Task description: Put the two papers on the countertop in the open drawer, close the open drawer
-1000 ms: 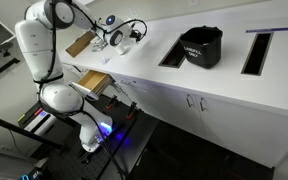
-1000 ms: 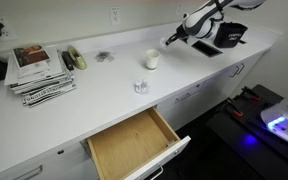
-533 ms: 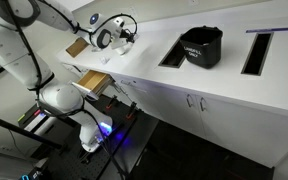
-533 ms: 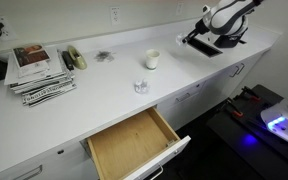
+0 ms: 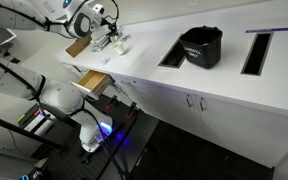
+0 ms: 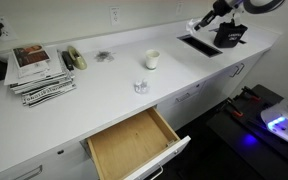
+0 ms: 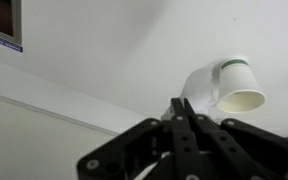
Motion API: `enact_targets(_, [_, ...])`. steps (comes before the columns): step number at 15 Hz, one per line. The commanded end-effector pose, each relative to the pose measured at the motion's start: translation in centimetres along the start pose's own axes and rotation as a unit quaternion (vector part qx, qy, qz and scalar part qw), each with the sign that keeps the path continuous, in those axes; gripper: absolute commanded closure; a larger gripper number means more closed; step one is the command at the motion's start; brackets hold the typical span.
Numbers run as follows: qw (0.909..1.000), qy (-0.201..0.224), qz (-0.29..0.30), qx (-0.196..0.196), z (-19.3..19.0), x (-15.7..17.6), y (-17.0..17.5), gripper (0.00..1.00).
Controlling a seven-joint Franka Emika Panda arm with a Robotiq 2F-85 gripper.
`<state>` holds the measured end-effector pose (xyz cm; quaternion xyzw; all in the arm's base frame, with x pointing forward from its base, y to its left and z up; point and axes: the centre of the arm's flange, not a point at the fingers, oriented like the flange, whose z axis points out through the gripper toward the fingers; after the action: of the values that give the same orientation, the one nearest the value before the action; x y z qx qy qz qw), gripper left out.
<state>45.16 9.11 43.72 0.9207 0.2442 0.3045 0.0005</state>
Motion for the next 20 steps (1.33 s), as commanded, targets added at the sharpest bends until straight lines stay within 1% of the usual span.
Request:
enact_targets(1, [0.9969,0.008,-0.046,0.064,-4.6,3.6,-2.6,1.00])
enact_targets(4, [0.9851,0.010,-0.094,0.143,-4.9,6.9,-6.2,1.00])
enact_targets(6, [0.9738,0.004,-0.124,0.190,-4.0,8.5,-9.0,1.00])
enact_targets(8, [0.9597,-0.012,-0.155,0.234,-2.4,9.4,-12.2,1.00])
enact_targets(11, [0.9327,-0.042,-0.199,0.298,0.2,9.8,-16.4,1.00])
enact_targets(14, [0.8980,-0.079,-0.250,0.353,3.2,9.4,-21.2,1.00])
enact_targets(15, [0.8874,-0.091,-0.268,0.364,4.3,9.1,-23.0,1.00])
enact_targets(17, [0.8733,-0.108,-0.298,0.370,6.2,8.5,-26.6,1.00])
enact_targets(20, [0.8614,-0.113,-0.339,0.360,9.4,7.2,-31.5,1.00])
